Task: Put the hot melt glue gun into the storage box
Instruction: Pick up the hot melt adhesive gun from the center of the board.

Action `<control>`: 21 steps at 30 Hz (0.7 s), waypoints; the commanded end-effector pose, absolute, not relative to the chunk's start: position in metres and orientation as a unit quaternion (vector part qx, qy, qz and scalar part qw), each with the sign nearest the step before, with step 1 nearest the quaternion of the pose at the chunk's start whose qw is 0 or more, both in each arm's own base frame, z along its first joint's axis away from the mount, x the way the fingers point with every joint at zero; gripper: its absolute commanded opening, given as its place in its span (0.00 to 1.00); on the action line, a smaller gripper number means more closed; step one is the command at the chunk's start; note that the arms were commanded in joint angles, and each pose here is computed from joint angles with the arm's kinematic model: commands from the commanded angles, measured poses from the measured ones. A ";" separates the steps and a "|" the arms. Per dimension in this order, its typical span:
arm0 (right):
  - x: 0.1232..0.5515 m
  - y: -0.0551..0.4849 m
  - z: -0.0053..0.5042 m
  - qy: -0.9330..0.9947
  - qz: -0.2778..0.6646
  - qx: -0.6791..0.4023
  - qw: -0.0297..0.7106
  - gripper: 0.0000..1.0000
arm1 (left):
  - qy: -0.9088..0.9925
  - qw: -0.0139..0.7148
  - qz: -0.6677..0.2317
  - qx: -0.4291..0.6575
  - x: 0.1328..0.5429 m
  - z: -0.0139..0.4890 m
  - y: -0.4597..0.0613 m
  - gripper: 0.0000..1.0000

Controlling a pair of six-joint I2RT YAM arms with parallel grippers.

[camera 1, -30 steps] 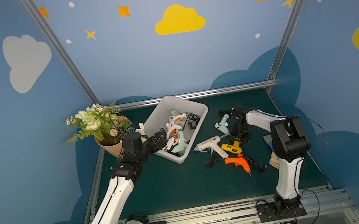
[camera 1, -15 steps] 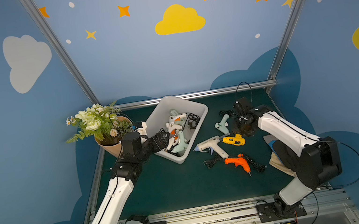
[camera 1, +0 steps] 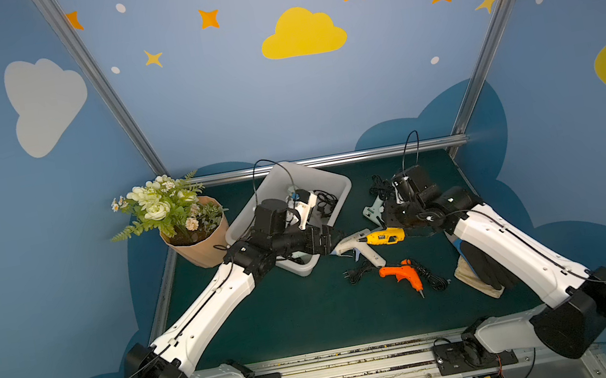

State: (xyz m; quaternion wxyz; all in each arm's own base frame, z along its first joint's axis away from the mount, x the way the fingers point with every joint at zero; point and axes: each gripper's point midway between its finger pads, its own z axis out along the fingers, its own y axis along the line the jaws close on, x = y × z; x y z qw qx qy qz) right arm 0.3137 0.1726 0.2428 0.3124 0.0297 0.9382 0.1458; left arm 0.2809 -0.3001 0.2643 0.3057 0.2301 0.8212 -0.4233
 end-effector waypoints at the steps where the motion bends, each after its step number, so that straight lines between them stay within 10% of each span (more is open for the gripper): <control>1: 0.315 0.185 0.270 0.917 0.183 0.008 0.353 0.07 | 0.793 0.275 -0.456 0.297 0.262 0.268 -0.325 1.00; 10: 0.309 0.192 0.277 0.910 0.199 -0.006 0.363 0.07 | 0.774 0.238 -0.483 0.333 0.257 0.263 -0.367 0.92; 21: 0.307 0.198 0.280 0.908 0.204 -0.013 0.367 0.08 | 0.770 0.200 -0.514 0.320 0.264 0.250 -0.395 0.61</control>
